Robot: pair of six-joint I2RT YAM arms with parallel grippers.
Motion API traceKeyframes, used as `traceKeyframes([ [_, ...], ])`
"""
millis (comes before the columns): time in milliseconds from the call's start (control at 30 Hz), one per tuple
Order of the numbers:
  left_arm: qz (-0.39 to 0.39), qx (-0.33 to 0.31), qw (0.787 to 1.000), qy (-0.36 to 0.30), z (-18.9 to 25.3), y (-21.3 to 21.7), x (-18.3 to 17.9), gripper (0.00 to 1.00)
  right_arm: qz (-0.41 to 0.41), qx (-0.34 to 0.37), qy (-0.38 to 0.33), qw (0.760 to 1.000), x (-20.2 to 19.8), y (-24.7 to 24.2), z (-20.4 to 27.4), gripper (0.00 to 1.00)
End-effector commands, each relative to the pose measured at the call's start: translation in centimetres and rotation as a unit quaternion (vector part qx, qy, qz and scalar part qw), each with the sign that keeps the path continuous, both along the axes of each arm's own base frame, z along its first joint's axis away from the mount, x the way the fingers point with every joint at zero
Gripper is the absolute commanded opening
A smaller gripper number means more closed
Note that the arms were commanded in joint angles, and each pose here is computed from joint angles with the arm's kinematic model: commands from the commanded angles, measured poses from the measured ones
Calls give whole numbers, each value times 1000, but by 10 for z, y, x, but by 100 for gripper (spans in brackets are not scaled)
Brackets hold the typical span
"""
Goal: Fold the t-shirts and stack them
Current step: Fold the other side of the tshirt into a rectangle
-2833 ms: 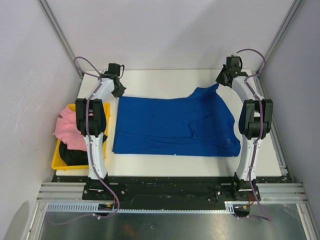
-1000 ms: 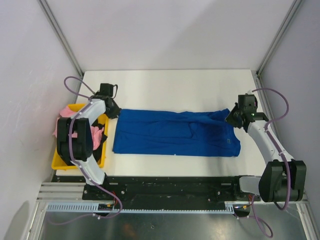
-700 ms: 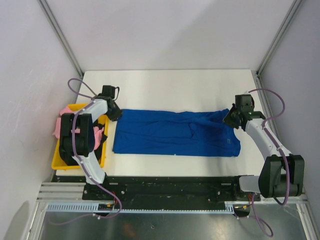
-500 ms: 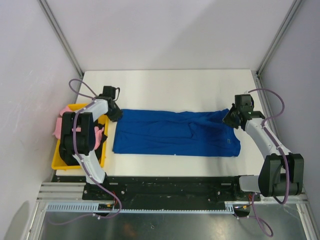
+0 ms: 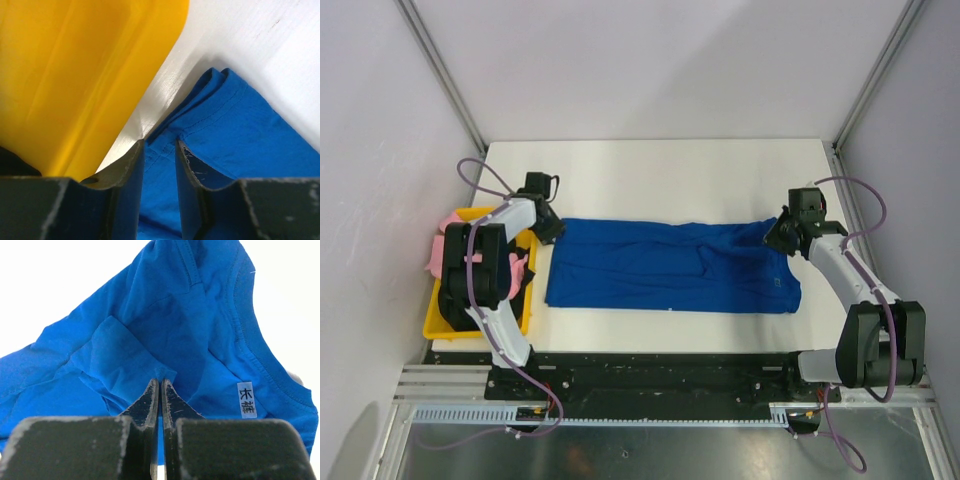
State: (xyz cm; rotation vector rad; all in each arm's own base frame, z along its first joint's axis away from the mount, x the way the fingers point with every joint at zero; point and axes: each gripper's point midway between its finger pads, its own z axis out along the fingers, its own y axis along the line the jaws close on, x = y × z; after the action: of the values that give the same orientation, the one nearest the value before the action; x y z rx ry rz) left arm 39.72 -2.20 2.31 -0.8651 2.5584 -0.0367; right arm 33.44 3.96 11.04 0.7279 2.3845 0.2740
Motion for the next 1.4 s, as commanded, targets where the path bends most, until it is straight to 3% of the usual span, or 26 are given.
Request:
traceKeyframes([
  [0, 11, 12, 1000, -24, 12, 10, 15, 36, -1, 3, -17, 1000, 11, 0, 5, 0],
  [300, 8, 4, 1000, -22, 8, 7, 21, 29, -3, 5, -19, 1000, 14, 0, 3, 0],
  [667, 6, 2, 999, -45, 22, 6, 38, 5, -2, 3, -27, 1000, 26, 0, 6, 0],
  [767, 3, 3, 999, -53, 27, 5, 46, 1, 1, -5, -50, 999, 43, -4, 16, 0],
  [1133, 11, -8, 995, -102, 58, 7, 83, 0, 1, -21, -178, 984, 147, -16, 81, 0],
  [1367, 17, -12, 992, -127, 76, 14, 101, 0, 5, -23, -225, 974, 173, -16, 118, 0],
])
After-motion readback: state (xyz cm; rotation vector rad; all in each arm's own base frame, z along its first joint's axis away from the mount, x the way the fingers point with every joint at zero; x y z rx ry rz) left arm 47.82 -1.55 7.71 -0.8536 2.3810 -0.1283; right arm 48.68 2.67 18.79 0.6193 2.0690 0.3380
